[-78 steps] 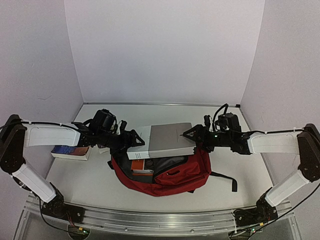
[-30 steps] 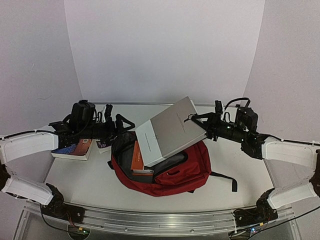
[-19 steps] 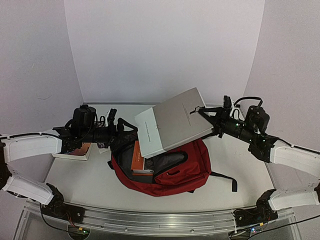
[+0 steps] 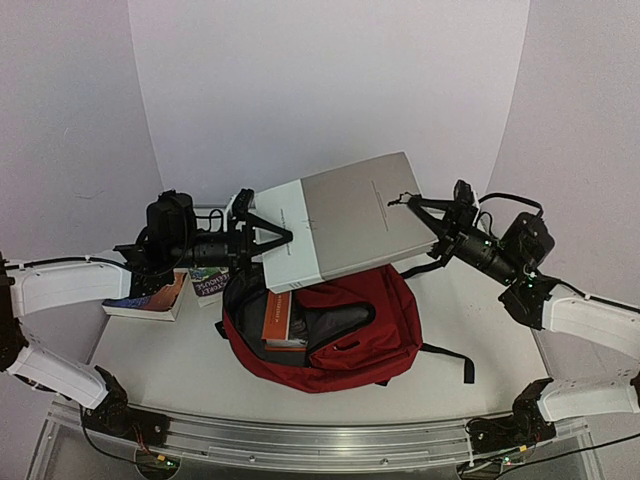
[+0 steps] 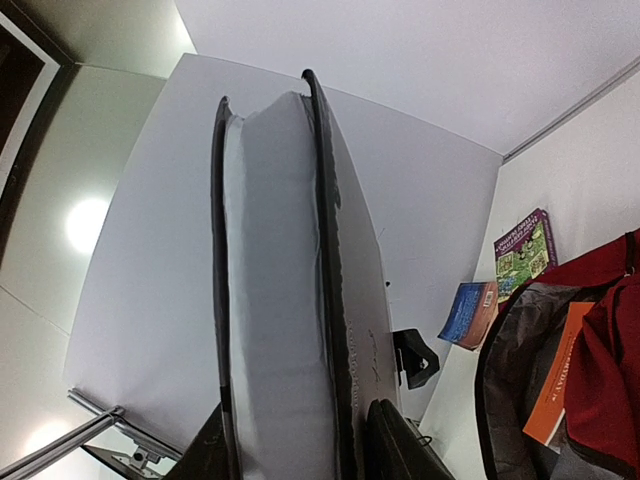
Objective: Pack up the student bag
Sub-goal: Pick up the book from the student bag, then place the book in the student bag.
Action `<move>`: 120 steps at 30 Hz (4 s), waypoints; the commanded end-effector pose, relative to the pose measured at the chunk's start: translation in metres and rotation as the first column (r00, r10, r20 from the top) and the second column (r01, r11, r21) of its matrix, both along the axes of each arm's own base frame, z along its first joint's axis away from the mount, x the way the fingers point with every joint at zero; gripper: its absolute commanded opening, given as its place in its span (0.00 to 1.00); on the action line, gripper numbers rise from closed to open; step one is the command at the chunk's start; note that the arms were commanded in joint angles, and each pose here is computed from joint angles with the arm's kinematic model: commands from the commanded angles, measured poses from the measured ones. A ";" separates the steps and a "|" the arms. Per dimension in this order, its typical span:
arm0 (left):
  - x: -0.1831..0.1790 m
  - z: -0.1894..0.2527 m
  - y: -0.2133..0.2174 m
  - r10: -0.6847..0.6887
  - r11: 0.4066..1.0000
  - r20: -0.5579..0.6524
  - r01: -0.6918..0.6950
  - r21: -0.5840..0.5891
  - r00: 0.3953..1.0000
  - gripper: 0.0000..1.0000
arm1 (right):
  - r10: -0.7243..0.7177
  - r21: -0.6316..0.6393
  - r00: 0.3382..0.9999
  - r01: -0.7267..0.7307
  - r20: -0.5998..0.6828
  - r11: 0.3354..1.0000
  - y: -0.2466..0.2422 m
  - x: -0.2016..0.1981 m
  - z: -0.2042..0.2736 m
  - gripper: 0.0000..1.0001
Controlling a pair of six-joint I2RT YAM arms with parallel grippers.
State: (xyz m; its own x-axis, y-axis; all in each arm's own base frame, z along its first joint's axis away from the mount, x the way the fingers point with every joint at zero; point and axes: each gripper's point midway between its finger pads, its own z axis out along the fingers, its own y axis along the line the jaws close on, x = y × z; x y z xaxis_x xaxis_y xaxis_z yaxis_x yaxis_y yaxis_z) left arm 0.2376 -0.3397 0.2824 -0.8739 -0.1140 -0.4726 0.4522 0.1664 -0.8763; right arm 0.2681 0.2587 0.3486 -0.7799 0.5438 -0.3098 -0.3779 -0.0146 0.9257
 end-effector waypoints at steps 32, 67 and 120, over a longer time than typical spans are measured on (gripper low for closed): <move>0.014 0.038 0.021 0.163 0.981 0.014 -0.160 -0.112 0.987 0.32 | -0.126 -0.094 0.992 0.126 0.006 0.988 -0.007 0.021 -0.048 0.78; 0.041 0.019 0.179 0.529 0.826 -0.048 -0.501 0.258 0.847 0.26 | 0.114 -0.749 0.993 -0.097 -0.029 0.656 0.097 0.006 -0.197 0.71; 0.027 -0.068 0.142 0.432 0.902 -0.319 -0.413 0.128 0.844 0.27 | 0.073 -0.450 0.982 0.013 0.173 0.893 0.124 0.017 -0.018 0.00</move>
State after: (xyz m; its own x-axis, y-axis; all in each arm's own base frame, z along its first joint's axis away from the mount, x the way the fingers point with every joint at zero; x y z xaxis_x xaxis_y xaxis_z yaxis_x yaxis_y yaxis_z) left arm 0.2507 -0.1818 0.1873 -0.8741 -0.4773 -0.0896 -0.1012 0.3594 -0.9277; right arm 0.2780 0.3769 0.2733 -0.7802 0.2070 -0.5902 -0.4526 0.4644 0.7612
